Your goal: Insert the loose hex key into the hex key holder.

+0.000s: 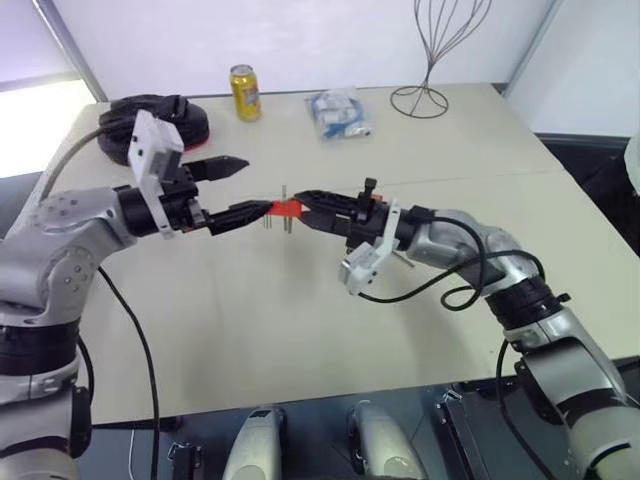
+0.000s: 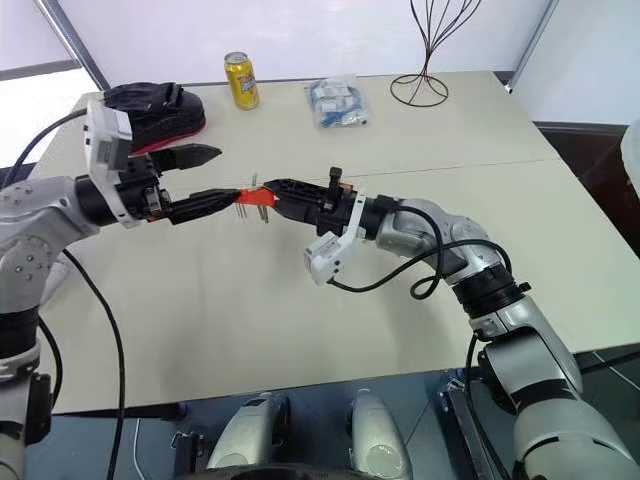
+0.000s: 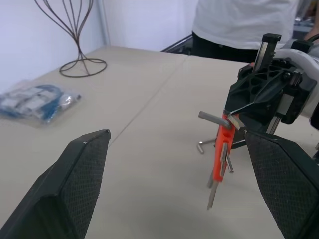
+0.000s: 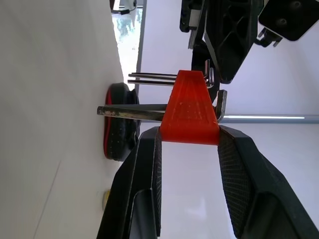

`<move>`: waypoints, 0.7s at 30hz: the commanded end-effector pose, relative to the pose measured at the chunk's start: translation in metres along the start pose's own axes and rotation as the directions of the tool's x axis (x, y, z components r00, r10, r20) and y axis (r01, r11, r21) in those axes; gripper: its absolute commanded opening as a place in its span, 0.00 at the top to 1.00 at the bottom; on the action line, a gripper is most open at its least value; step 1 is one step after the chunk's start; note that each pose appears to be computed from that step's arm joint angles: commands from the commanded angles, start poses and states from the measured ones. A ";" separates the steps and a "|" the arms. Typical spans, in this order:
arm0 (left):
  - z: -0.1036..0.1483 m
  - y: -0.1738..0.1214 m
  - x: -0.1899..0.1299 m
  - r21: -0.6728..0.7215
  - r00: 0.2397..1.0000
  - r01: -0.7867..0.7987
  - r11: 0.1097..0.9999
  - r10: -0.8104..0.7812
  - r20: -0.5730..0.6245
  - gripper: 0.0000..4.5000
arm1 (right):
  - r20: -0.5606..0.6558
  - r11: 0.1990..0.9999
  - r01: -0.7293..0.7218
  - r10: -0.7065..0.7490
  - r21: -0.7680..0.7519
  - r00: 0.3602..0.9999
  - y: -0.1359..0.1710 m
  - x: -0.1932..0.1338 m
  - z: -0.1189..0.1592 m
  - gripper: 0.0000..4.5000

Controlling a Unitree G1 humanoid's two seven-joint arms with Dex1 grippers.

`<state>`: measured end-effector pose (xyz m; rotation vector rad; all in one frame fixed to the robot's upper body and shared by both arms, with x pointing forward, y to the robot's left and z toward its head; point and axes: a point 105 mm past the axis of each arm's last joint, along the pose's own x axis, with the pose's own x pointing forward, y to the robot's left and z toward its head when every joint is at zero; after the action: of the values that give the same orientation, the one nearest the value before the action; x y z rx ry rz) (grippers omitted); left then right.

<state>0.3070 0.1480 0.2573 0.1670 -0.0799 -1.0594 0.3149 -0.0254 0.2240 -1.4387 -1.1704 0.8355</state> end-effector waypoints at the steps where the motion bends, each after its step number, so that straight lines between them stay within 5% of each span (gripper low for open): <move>1: 0.007 -0.007 0.004 0.029 0.999 0.037 0.999 -0.037 0.007 0.00 | 0.009 0.998 0.067 -0.067 -0.001 0.998 -0.018 0.001 0.000 0.77; 21: 0.004 -0.015 0.015 0.009 0.996 0.075 0.997 -0.075 0.048 0.00 | 0.027 0.998 0.057 -0.056 -0.008 0.998 -0.029 0.008 -0.007 0.77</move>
<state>0.3032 0.1306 0.2476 0.1225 -0.0726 -1.1276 0.3223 -0.0231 0.2368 -1.4255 -1.1661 0.8451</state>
